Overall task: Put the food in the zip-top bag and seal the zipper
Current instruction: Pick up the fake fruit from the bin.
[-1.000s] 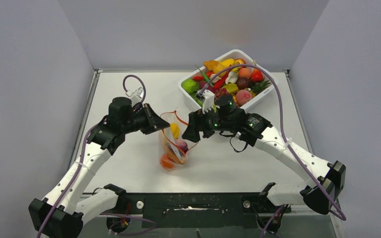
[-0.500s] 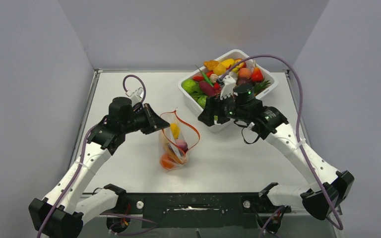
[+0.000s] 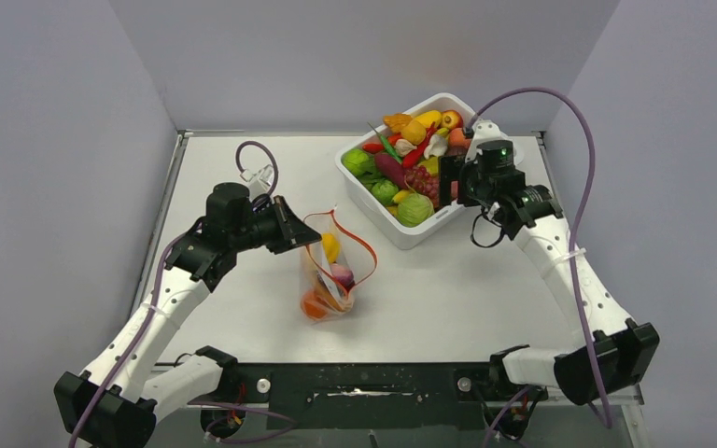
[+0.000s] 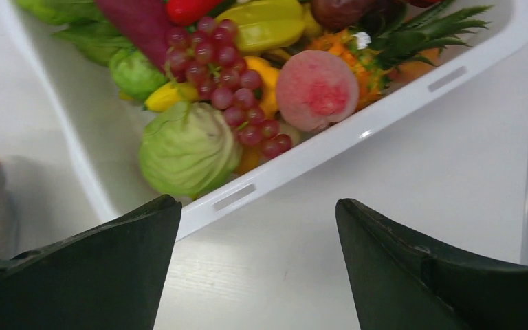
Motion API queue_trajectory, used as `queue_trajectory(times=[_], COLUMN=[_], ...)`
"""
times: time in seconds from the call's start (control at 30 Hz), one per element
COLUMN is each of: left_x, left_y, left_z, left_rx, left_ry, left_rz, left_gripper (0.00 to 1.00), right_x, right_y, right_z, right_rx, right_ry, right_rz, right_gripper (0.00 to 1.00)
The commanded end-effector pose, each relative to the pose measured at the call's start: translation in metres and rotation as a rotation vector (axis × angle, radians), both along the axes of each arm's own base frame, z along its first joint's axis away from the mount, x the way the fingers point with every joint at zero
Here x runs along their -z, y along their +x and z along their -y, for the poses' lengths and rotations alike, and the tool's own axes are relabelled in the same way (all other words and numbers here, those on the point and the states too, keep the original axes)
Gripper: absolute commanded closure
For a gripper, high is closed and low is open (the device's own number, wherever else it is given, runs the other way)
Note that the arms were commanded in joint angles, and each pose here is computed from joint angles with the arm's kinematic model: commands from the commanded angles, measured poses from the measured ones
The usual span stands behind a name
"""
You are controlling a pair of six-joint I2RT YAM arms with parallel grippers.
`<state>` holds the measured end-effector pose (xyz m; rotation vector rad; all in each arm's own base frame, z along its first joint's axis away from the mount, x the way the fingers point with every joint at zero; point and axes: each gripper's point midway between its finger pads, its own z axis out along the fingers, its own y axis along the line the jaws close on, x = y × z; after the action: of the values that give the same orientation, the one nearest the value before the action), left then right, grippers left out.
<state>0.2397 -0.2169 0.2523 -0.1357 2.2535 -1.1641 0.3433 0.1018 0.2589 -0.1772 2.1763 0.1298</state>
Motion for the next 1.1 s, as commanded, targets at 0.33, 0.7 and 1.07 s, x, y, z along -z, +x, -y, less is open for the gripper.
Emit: queue_trajectory(times=[0.33, 0.7, 1.07], left_x=[-0.025, -0.022, -0.023], left_y=[-0.008, -0.008, -0.01], left_z=[0.006, 0.005, 0.005], left_rx=[0.049, 0.044, 0.042], left_ry=[-0.07, -0.069, -0.075], left_rz=[0.119, 0.111, 0.117], left_gripper=[1.0, 1.0, 1.0], right_x=[0.007, 0.03, 0.065], right_y=[0.084, 0.115, 0.124], right_z=[0.053, 0.049, 0.039], right_rx=[0.125, 0.048, 0.005], right_ry=[-0.14, -0.077, -0.055], right_rz=[0.056, 0.0, -0.082], right_gripper=[0.19, 0.29, 0.26])
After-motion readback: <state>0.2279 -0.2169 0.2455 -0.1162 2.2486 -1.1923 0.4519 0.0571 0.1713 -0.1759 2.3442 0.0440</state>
